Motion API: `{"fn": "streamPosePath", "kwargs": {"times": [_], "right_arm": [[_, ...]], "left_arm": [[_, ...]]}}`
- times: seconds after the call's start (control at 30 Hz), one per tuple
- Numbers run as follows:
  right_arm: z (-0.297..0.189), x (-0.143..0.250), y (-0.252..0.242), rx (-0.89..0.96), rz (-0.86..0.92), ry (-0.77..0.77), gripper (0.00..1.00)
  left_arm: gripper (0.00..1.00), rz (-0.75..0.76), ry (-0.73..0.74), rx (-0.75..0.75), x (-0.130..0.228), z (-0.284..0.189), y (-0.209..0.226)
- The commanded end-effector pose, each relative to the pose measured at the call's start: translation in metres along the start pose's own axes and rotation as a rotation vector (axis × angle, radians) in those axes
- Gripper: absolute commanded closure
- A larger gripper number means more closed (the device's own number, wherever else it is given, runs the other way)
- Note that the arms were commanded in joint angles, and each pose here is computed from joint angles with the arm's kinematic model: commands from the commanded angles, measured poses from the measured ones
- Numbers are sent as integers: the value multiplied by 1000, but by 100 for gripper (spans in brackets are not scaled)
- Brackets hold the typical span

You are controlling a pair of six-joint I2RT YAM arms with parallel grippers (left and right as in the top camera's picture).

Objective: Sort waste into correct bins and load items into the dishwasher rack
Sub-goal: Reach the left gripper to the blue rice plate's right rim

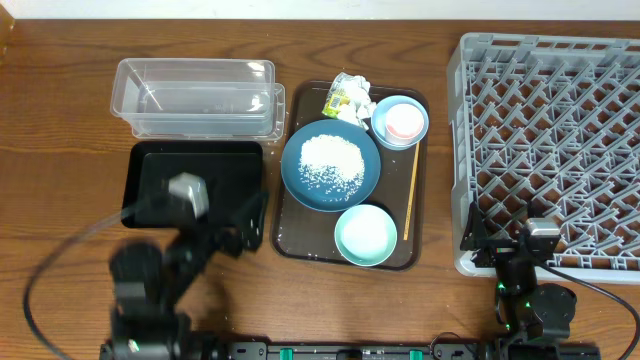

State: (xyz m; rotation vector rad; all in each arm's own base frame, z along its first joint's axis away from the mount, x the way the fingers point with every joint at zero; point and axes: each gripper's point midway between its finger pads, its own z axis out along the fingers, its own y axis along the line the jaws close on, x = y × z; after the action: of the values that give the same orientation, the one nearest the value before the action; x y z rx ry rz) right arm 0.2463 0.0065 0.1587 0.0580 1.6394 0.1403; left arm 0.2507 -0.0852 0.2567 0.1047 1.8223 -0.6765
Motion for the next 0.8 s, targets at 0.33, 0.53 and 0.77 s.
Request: {"fn": "streamPosePath", "kwargs": {"times": [0.33, 0.53, 0.77], "right_arm": [[0, 0, -2, 6, -13, -2, 1], [0, 0, -2, 6, -12, -1, 1], [0, 0, -2, 6, -13, -1, 1]], "left_arm": [[4, -217, 371, 160, -63, 72, -22], [4, -183, 617, -11, -16, 92, -21], [4, 13, 849, -376, 28, 102, -3]]}}
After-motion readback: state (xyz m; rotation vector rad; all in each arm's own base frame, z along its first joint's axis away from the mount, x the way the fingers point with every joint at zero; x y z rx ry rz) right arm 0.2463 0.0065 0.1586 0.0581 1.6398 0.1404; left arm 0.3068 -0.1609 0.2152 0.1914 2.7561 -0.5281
